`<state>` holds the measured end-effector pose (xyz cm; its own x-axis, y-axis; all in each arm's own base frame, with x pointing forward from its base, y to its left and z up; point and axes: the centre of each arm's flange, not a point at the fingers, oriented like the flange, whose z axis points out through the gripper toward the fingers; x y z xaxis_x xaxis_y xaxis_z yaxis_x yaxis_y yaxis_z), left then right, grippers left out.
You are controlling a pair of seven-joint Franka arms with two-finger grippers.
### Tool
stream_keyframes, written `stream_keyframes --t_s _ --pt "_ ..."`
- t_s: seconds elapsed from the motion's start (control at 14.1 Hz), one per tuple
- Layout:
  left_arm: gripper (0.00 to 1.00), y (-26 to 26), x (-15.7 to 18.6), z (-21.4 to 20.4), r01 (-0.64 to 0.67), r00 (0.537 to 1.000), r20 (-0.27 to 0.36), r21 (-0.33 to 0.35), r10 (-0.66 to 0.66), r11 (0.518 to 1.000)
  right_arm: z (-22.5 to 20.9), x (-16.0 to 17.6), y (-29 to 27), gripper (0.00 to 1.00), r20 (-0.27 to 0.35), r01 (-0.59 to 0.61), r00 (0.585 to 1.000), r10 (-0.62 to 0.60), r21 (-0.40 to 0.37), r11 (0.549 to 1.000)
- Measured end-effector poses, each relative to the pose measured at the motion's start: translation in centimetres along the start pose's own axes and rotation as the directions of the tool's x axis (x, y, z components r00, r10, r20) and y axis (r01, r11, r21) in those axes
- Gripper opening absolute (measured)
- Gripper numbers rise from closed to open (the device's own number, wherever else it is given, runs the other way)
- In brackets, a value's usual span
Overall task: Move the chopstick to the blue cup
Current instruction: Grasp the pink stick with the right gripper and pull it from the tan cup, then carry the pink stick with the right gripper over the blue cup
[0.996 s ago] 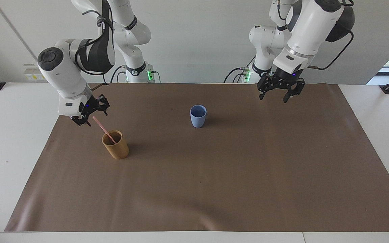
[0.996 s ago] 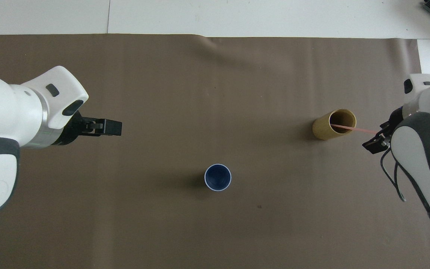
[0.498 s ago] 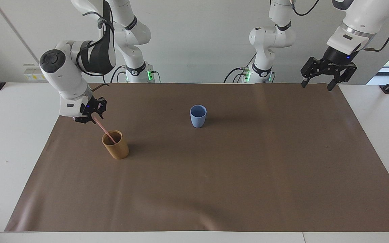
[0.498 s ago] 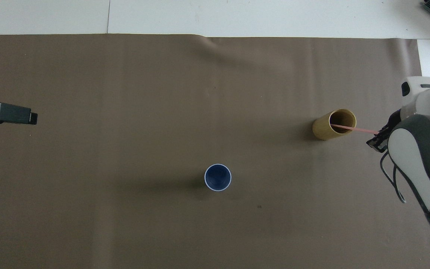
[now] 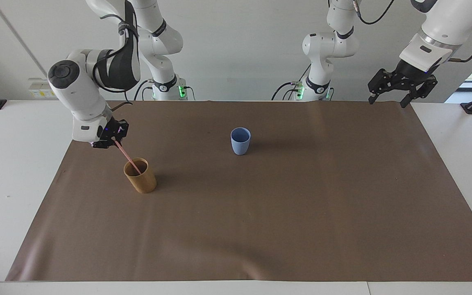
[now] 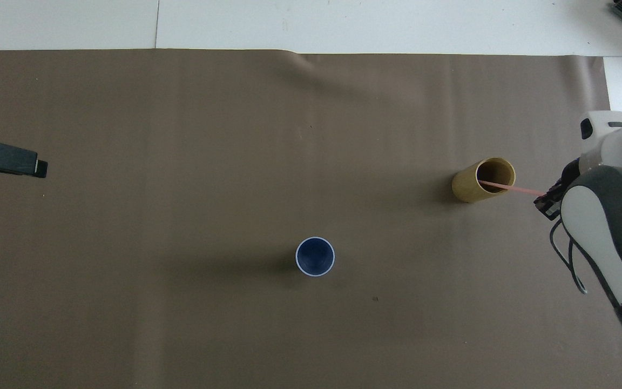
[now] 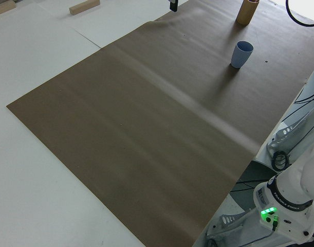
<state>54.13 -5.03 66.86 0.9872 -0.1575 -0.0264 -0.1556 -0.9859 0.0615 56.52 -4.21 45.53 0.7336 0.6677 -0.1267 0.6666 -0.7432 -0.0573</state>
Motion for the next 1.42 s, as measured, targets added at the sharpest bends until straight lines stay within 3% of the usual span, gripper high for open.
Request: stream_keyframes --t_s 0.43,0.78,1.42 --pt "1.00 0.2 -1.7 0.8 -0.012 1.000 0.026 0.002 0.012 1.000 -2.1 -0.4 0.3 0.05 0.007 -0.008 1.000 0.008 0.007 1.000" --pt "1.00 0.0 -1.6 0.7 -0.025 1.000 -0.005 0.018 0.025 1.000 -4.5 -1.2 0.1 0.05 0.020 -0.017 1.000 0.017 0.022 1.000" --pt "1.00 -0.4 -1.5 0.6 -0.023 1.000 -0.010 0.046 0.023 0.999 -16.6 -7.2 -3.0 0.05 0.071 -0.048 0.996 0.048 0.007 0.999"
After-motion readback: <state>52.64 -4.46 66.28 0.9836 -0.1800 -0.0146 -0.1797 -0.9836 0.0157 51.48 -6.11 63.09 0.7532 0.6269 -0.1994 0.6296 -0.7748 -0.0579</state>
